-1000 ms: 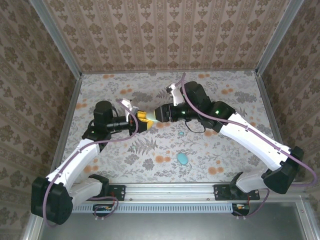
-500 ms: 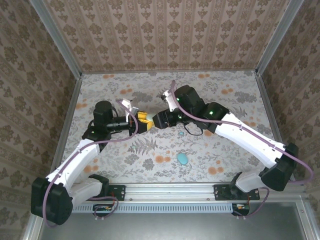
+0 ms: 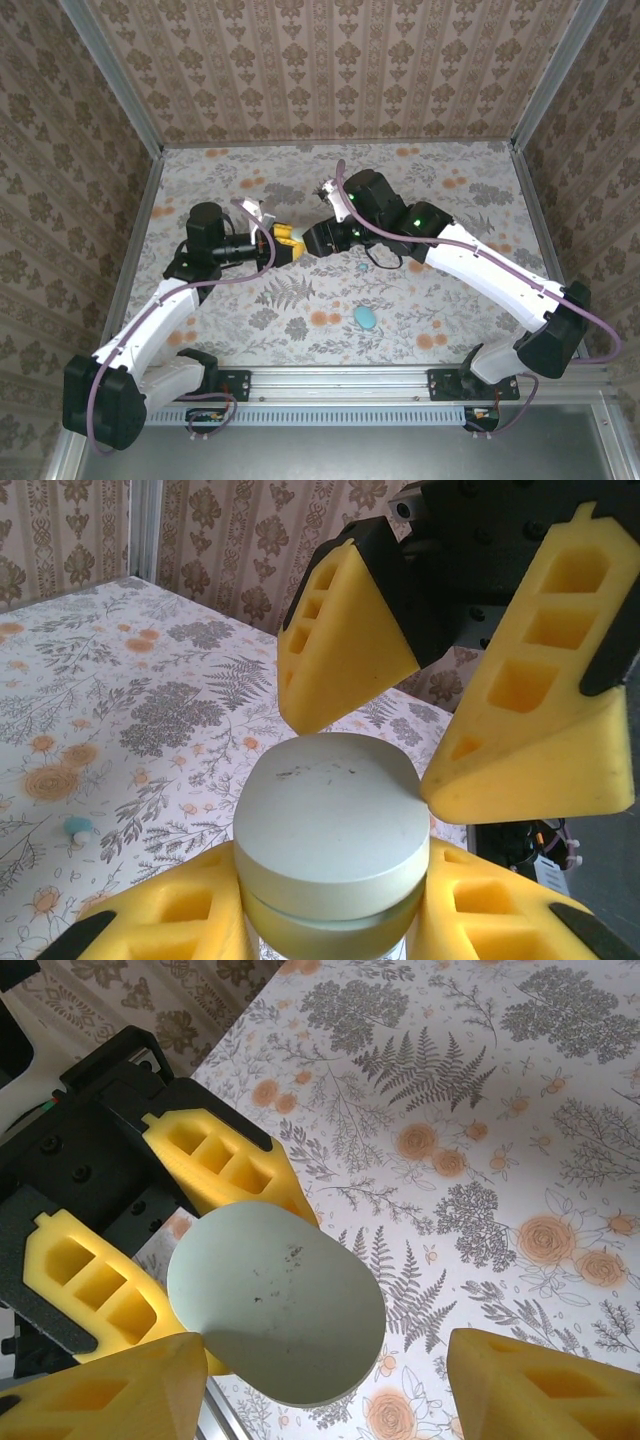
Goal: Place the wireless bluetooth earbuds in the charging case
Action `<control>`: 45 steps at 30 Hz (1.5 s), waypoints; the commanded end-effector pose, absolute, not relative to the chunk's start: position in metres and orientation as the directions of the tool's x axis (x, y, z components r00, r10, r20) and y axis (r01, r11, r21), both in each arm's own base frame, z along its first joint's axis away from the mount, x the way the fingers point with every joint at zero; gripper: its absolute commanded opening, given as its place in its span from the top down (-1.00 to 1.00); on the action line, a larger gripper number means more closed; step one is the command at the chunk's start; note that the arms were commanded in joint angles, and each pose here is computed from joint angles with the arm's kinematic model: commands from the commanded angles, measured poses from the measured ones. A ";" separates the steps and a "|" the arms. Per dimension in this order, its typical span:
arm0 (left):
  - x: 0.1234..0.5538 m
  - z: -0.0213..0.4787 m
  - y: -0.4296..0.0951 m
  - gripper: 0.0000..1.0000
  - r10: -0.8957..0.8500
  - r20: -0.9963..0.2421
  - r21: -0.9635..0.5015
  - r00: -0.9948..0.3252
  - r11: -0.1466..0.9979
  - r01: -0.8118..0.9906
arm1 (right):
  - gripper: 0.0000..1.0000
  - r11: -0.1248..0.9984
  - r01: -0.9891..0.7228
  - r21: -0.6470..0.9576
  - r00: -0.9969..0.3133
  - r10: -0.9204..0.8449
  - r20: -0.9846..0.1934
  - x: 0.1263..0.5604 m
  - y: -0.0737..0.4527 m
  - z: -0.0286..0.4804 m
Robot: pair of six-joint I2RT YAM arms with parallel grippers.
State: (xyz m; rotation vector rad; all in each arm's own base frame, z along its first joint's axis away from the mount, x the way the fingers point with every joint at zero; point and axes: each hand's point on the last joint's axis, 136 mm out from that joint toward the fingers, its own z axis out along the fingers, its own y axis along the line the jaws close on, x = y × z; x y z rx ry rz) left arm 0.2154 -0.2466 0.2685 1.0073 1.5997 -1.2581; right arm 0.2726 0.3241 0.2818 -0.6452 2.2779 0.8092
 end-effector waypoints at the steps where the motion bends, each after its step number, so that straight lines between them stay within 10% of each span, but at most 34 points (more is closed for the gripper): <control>1: 0.202 0.291 -0.249 1.00 0.066 -0.962 -0.257 -0.264 0.096 0.962 | -0.31 0.779 -0.544 0.313 -0.674 -0.184 -0.715 0.296 0.302 0.280; 45: 0.201 0.298 -0.248 1.00 0.052 -0.956 -0.286 -0.290 0.075 0.955 | -0.62 0.556 -0.735 0.388 -0.577 -0.211 -0.789 0.255 0.322 0.293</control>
